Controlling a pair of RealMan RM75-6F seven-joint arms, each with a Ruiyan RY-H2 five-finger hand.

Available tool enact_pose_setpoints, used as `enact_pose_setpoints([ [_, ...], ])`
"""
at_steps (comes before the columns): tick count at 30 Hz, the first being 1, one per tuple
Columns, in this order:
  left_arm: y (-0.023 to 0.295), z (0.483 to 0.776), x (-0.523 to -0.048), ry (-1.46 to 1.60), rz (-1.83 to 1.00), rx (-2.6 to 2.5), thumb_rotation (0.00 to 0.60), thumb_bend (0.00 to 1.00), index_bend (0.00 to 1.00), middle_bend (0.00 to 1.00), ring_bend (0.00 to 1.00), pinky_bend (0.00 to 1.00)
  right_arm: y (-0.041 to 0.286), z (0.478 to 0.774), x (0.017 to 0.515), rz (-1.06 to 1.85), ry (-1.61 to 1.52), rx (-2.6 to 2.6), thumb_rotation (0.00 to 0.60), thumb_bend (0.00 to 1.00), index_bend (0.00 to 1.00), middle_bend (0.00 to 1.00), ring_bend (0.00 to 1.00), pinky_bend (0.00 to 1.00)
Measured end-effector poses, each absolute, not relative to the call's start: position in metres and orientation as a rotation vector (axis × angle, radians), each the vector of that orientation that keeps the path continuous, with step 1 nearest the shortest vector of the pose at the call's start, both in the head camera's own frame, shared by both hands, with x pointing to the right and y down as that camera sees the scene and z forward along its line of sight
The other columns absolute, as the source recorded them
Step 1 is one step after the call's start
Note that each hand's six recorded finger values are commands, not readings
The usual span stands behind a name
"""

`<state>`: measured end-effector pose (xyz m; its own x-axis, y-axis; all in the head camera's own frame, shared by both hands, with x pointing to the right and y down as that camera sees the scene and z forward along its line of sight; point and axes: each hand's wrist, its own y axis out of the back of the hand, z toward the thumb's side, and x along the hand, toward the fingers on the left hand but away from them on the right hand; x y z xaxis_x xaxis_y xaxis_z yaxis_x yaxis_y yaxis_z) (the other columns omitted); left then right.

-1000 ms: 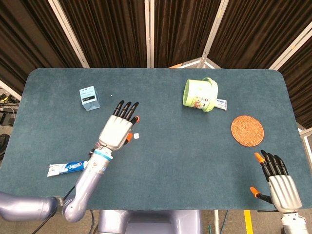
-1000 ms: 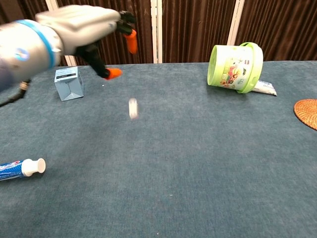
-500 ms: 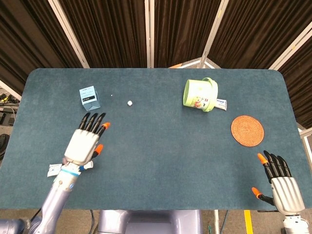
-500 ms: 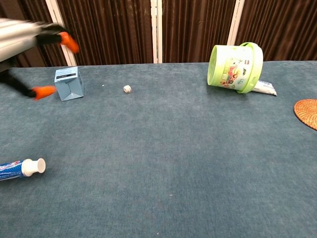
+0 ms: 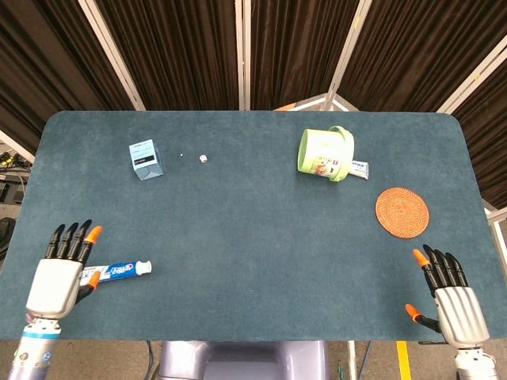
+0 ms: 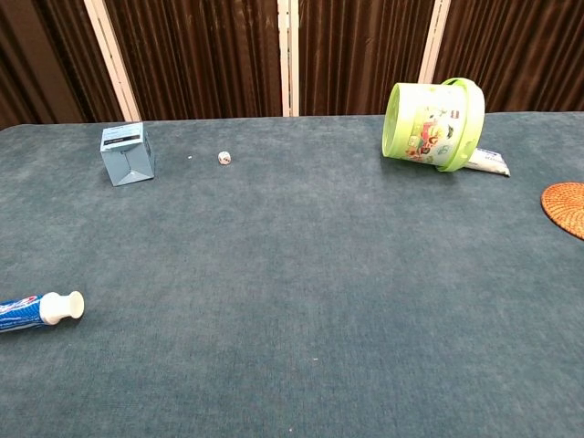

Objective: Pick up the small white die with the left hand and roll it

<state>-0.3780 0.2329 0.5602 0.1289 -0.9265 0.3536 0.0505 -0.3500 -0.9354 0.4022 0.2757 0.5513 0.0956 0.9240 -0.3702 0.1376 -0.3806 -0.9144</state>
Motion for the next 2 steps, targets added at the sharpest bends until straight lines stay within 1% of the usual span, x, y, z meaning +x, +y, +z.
enact_pose_setpoints([
  [2, 0.2353, 0.5586, -0.3844, 0.890, -1.379, -1.490, 0.600, 0.32, 0.06, 0.00, 0.00, 0.00, 0.2746, 0.5530, 0.4024, 1.362, -1.059, -1.642, 0.600, 0.07, 0.00, 0.00, 0.00, 0.00],
])
